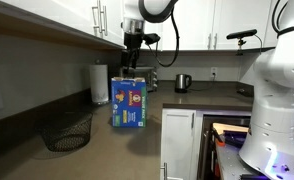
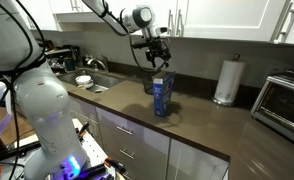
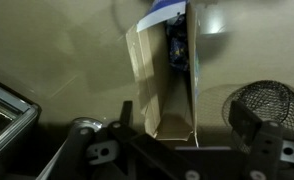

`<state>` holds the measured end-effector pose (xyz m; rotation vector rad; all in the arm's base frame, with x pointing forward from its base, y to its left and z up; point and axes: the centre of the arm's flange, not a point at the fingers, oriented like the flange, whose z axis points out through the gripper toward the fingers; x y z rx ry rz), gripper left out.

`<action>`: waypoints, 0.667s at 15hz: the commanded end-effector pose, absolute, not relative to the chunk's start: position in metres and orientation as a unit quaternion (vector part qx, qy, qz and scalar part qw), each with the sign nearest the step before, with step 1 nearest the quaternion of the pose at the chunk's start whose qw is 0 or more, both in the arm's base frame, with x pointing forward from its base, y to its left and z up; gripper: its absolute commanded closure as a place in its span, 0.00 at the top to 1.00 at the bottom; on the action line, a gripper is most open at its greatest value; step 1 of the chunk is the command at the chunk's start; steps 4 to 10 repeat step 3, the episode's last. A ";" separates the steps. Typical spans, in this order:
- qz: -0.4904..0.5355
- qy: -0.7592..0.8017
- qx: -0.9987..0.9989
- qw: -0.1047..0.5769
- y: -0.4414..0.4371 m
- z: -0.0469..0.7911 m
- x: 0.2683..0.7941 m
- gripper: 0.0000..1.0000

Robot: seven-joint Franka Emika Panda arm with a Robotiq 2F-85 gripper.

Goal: Put the blue sachet on the left in the blue box

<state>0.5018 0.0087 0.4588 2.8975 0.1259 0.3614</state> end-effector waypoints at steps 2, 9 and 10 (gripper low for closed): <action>0.077 0.053 0.990 0.103 0.021 0.464 0.483 1.00; 0.065 0.053 0.992 0.099 0.024 0.461 0.479 1.00; 0.065 0.053 0.992 0.099 0.024 0.461 0.479 1.00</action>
